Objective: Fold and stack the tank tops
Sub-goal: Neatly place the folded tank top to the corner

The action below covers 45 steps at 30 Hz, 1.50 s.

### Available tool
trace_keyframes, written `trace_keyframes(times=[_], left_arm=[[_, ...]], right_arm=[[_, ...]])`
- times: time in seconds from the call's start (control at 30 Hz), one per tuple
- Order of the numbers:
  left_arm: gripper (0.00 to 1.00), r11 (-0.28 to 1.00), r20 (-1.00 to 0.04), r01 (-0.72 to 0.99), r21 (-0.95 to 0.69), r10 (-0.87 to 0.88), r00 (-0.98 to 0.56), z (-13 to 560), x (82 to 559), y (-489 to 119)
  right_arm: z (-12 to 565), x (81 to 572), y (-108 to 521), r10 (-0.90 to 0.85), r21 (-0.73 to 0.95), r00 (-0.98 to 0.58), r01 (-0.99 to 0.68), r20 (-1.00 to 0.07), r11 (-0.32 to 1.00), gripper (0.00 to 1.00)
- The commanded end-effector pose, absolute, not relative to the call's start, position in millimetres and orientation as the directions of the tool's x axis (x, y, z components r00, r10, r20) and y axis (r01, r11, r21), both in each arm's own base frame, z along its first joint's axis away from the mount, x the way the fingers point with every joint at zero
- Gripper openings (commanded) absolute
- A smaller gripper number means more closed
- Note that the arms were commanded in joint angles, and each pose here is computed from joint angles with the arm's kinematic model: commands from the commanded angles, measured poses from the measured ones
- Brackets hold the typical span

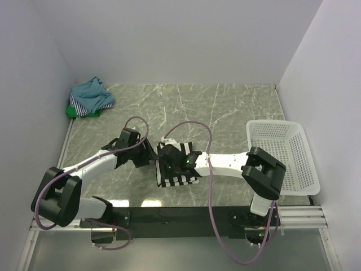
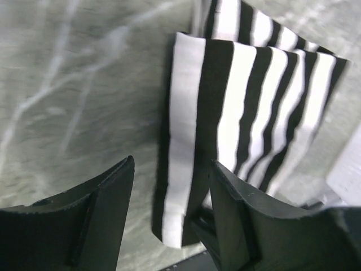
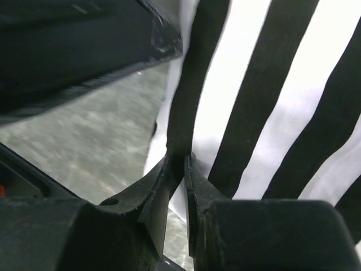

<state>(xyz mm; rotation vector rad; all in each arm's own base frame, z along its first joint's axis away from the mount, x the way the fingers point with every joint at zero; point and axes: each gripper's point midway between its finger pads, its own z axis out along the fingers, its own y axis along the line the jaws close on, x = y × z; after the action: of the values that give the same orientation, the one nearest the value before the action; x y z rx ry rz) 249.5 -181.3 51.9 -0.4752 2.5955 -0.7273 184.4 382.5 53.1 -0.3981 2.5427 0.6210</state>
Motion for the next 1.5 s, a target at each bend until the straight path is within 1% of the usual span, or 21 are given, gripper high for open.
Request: trace_keyframes(times=[0.0,0.13,0.23,0.47,0.57,0.63,0.73,0.97,1.1,1.17,1.23,1.33,1.37,1.4,1.47], left_arm=[[0.62,0.747,-0.305,-0.104,-0.657,-0.389,-0.869,77,255,-202],[0.63,0.730,-0.264,-0.102,-0.676,-0.369,-0.891,68,244,-207],[0.64,0.725,-0.227,-0.124,-0.677,-0.365,-0.903,57,235,-206],[0.66,0.747,-0.210,-0.149,-0.648,-0.364,-0.908,43,223,-198],[0.67,0.745,-0.212,-0.150,-0.650,-0.367,-0.906,38,223,-198],[0.68,0.752,-0.199,-0.166,-0.638,-0.369,-0.908,28,221,-197],[0.68,0.749,-0.164,-0.190,-0.635,-0.371,-0.914,14,218,-199],[0.67,0.748,-0.139,-0.219,-0.627,-0.384,-0.913,-3,217,-203],[0.61,0.760,-0.127,-0.235,-0.605,-0.384,-0.914,-9,215,-203],[0.58,0.774,-0.136,-0.237,-0.588,-0.384,-0.913,-11,216,-202],[0.53,0.788,-0.155,-0.226,-0.573,-0.375,-0.914,-10,220,-204],[0.43,0.807,-0.172,-0.211,-0.551,-0.358,-0.918,-11,226,-208],[0.40,0.825,-0.164,-0.221,-0.519,-0.350,-0.922,-17,224,-205],[0.33,0.831,-0.169,-0.213,-0.514,-0.342,-0.924,-15,227,-209],[0.26,0.843,-0.177,-0.210,-0.495,-0.334,-0.926,-17,232,-213]], right_arm=[[47,173,382,-0.164,0.368,-0.845,-0.386,-0.510,0.846,0.23],[23,157,373,-0.146,0.397,-0.878,-0.348,-0.456,0.849,0.17],[16,151,375,-0.141,0.425,-0.889,-0.342,-0.436,0.838,0.15],[32,160,379,-0.116,0.448,-0.876,-0.349,-0.469,0.823,0.15],[42,166,383,-0.094,0.488,-0.876,-0.349,-0.473,0.800,0.15],[43,160,384,-0.102,0.521,-0.890,-0.350,-0.445,0.778,0.15],[47,161,386,-0.093,0.565,-0.897,-0.349,-0.432,0.748,0.15],[52,160,384,-0.075,0.645,-0.913,-0.339,-0.401,0.685,0.15],[49,161,379,-0.066,0.664,-0.921,-0.325,-0.384,0.673,0.15],[50,163,380,-0.062,0.672,-0.921,-0.325,-0.384,0.666,0.15],[51,163,379,-0.061,0.677,-0.922,-0.323,-0.381,0.661,0.15],[52,165,379,-0.065,0.675,-0.920,-0.329,-0.385,0.660,0.16],[52,165,379,-0.068,0.673,-0.920,-0.331,-0.386,0.662,0.18],[55,167,380,-0.069,0.672,-0.917,-0.338,-0.393,0.660,0.19],[58,167,380,-0.074,0.666,-0.914,-0.344,-0.399,0.662,0.23]])
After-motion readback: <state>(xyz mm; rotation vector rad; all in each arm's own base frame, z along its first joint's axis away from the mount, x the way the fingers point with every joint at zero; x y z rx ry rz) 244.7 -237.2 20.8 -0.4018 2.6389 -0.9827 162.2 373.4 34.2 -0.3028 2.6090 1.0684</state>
